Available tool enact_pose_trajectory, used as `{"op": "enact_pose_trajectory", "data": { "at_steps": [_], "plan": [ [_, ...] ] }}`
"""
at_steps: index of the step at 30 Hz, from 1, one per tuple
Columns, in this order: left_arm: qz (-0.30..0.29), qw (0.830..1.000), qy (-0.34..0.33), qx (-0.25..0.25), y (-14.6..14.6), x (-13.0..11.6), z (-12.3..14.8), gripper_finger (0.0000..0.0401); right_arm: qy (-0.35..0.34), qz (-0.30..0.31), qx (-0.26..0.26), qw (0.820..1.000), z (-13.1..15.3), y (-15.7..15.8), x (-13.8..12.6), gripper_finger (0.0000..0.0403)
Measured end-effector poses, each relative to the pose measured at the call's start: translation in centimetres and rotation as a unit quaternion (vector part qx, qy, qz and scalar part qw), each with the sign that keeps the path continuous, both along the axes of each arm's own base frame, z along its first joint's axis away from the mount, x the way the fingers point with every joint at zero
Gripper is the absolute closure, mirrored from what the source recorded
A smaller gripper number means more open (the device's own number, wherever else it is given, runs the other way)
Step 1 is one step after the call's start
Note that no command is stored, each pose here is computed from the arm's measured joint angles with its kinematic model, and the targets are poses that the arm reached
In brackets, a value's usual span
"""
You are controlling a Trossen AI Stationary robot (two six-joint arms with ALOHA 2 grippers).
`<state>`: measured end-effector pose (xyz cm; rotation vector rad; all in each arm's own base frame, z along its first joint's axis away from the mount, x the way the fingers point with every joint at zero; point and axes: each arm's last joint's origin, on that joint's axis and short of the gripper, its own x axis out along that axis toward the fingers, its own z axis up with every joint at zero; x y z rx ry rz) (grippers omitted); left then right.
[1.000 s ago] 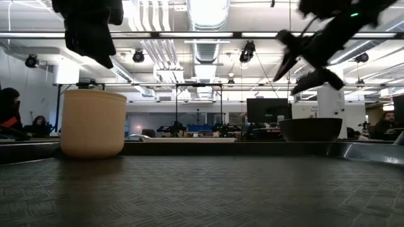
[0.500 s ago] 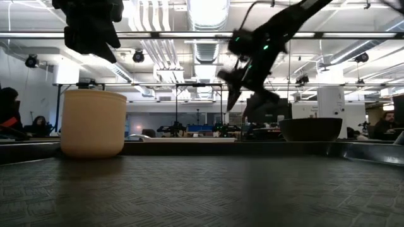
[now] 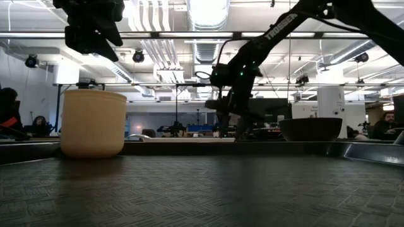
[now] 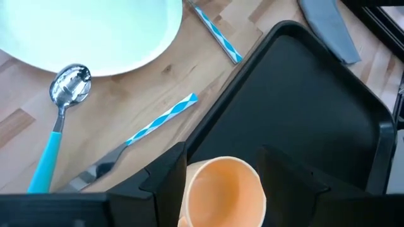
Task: Set up tray
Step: Put the white plate to the bottom right of the orange mug on the black tray
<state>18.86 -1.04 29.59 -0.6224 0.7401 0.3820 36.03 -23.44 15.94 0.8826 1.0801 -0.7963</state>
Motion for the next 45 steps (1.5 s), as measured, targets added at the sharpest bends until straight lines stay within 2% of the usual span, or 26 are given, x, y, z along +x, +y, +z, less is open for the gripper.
{"op": "enact_pose_trajectory", "data": {
  "at_steps": [4, 12, 23, 30, 33, 38, 45],
  "plan": [
    [0.0, 1.0, 0.001, 0.0, 0.0, 0.0, 0.0, 0.0227, 0.035, -0.001, 0.002, 0.999, -0.6, -0.3, -0.6, 0.0195],
    [0.011, 1.0, 0.0, 0.011, 0.1, 0.0, -0.1, 0.0227, 0.032, 0.0, -0.001, 0.999, -0.4, -1.0, -1.2, 0.026],
    [0.012, 1.0, -0.015, 0.01, 0.1, 0.3, -0.2, 0.0228, 0.032, 0.0, 0.0, 0.999, -0.6, -1.1, -1.2, 0.0312],
    [0.015, 1.0, -0.019, 0.008, 0.1, 0.3, -0.2, 0.0228, 0.035, -0.005, -0.001, 0.999, -0.9, -1.4, -1.3, 0.0379],
    [0.019, 1.0, -0.019, 0.004, 0.1, 0.3, -0.2, 0.0228, 0.032, -0.004, -0.003, 0.999, -0.6, -1.5, -1.3, 0.039],
    [0.02, 1.0, -0.018, 0.003, 0.1, 0.3, -0.3, 0.0228, 0.016, -0.005, -0.02, 1.0, 1.3, -1.3, -1.5, 0.0393],
    [0.02, 1.0, -0.02, 0.003, 0.1, 0.3, -0.3, 0.0228, -0.016, -0.024, -0.085, 0.996, 6.8, -1.0, -3.0, 0.0395]
  ]
}}
